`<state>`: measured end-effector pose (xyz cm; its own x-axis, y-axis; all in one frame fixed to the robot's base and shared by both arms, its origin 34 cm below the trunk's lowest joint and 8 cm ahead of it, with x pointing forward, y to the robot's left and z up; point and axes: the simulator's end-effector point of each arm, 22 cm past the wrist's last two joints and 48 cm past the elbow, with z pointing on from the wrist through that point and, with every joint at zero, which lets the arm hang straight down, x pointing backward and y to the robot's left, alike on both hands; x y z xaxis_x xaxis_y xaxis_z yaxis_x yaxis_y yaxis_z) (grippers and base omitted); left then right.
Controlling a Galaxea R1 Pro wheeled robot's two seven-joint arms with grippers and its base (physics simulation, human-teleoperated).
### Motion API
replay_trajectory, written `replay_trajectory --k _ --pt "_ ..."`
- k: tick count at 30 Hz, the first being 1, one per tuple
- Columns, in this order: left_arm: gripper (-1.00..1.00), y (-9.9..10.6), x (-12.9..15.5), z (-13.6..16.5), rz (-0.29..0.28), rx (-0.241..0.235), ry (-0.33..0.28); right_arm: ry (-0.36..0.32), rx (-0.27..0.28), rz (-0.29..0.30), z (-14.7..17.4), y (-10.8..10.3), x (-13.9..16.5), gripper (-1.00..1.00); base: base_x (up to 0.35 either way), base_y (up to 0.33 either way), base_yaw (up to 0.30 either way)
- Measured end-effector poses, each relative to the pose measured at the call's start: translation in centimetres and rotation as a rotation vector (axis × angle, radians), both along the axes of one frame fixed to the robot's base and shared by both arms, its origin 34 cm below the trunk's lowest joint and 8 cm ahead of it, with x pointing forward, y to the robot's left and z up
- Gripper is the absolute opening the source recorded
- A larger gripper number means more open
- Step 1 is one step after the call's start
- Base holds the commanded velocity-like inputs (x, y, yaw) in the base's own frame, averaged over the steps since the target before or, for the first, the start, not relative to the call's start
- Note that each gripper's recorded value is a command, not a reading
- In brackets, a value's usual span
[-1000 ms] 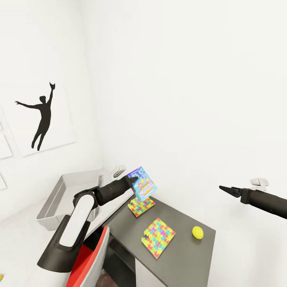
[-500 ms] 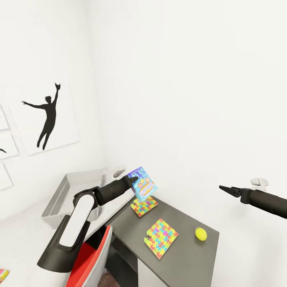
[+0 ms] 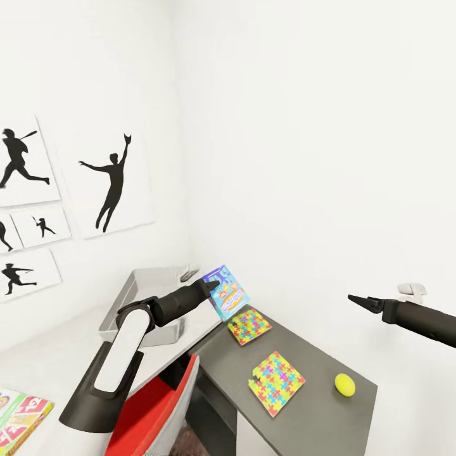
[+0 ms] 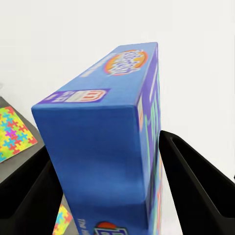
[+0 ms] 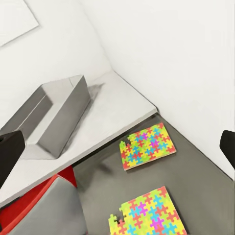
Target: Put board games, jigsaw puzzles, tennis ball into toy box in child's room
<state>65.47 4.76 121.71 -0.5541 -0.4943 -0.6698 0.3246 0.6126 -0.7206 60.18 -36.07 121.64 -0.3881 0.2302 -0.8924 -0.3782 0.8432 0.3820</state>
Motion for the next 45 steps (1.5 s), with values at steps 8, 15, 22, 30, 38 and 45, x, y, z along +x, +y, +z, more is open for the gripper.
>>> replay_trajectory --k 8,15,22,30,38,45 --pt "-1.0 0.0 0.0 0.0 0.0 0.001 0.0 0.0 0.0 0.0 0.0 -0.01 -0.01 1.0 0.0 0.0 0.241" --pt "-1.0 -0.02 -0.01 0.03 -0.001 -0.001 0.0 -0.001 0.001 0.0 0.03 -0.03 -0.03 1.0 0.0 0.0 0.088" --pt "-1.0 -0.02 -0.01 0.05 -0.001 -0.002 0.0 -0.001 0.001 0.0 0.04 -0.04 -0.03 1.0 0.0 0.029 0.027" --pt "-1.0 -0.04 -0.02 0.04 -0.001 -0.002 0.0 -0.001 0.002 0.0 0.04 -0.04 -0.03 1.0 0.0 0.182 0.007" --pt "-1.0 -0.04 -0.01 0.03 -0.001 -0.001 0.0 -0.001 0.002 0.0 0.03 -0.04 -0.03 1.0 0.0 0.263 0.002" --pt "-1.0 -0.03 -0.01 0.02 -0.001 -0.001 0.0 -0.001 0.002 0.0 0.04 -0.04 -0.03 1.0 0.001 0.282 0.016"
